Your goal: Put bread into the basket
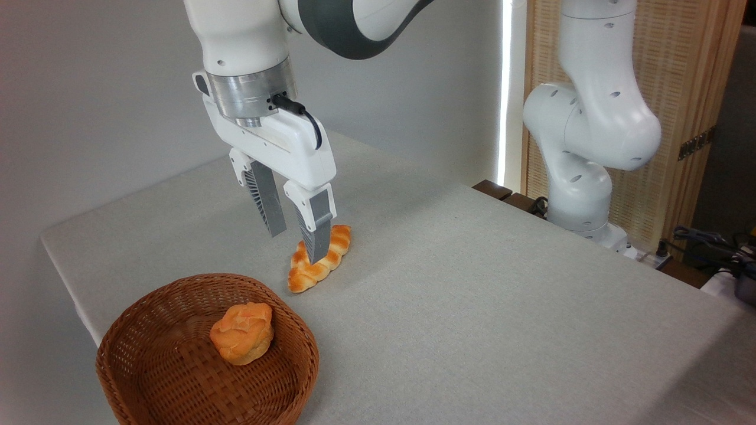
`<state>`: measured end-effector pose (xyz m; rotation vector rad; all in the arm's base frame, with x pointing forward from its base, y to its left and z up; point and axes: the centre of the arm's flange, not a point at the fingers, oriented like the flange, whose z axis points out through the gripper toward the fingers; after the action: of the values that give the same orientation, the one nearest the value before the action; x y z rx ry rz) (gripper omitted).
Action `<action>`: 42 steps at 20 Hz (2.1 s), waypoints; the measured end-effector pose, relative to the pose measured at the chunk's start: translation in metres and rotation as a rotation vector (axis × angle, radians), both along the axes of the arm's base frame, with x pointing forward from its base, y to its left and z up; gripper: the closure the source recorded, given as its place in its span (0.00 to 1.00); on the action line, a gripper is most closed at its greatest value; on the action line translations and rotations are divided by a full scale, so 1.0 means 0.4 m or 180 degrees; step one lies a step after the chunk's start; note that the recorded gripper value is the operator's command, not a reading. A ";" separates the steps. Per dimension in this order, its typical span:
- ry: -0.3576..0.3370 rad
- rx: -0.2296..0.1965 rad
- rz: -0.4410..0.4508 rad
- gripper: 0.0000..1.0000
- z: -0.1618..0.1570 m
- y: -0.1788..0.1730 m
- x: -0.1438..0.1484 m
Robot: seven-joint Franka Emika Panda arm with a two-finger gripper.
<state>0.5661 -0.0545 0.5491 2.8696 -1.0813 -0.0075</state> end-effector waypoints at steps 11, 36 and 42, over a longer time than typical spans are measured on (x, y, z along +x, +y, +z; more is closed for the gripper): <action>-0.0001 0.0000 0.0000 0.00 0.000 0.000 0.000; 0.0003 -0.0001 0.0001 0.00 -0.001 0.000 -0.001; 0.0081 0.0005 -0.0044 0.00 -0.029 -0.019 -0.013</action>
<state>0.5609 -0.0621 0.5374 2.8551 -1.0971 -0.0456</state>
